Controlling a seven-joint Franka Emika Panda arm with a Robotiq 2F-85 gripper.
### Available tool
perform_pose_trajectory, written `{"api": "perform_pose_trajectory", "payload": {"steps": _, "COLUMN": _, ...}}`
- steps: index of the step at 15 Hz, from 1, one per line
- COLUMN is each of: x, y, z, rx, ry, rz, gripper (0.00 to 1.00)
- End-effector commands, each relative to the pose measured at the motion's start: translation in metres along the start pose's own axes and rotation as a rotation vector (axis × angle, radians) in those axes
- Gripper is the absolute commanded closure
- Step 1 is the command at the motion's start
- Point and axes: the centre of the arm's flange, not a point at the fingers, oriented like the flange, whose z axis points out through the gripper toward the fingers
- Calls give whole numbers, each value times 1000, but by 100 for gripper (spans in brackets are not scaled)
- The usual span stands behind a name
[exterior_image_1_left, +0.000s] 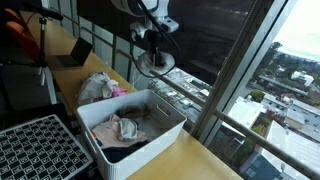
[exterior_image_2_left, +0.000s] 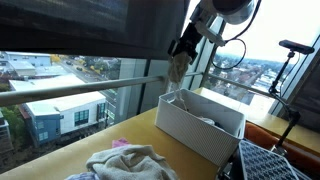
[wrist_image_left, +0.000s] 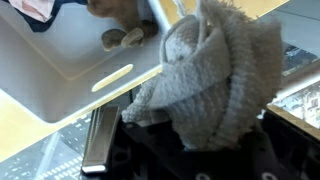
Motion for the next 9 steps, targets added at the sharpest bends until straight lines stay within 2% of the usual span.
{"api": "perform_pose_trajectory", "payload": {"steps": 1, "x": -36, "y": -72, "z": -14, "rx": -11, "ry": 15, "rz": -73, "gripper": 97}}
{"api": "perform_pose_trajectory", "payload": {"steps": 2, "x": -48, "y": -96, "z": -2, "rx": -15, "ry": 10, "rz": -101, "gripper": 97}}
{"api": "perform_pose_trajectory", "payload": {"steps": 5, "x": -83, "y": -139, "z": 35, "rx": -40, "ry": -29, "rz": -165, "gripper": 97}}
{"api": "perform_pose_trajectory", "payload": {"steps": 9, "x": -122, "y": -161, "z": 91, "rx": -85, "ry": -112, "rz": -221, "gripper": 96}}
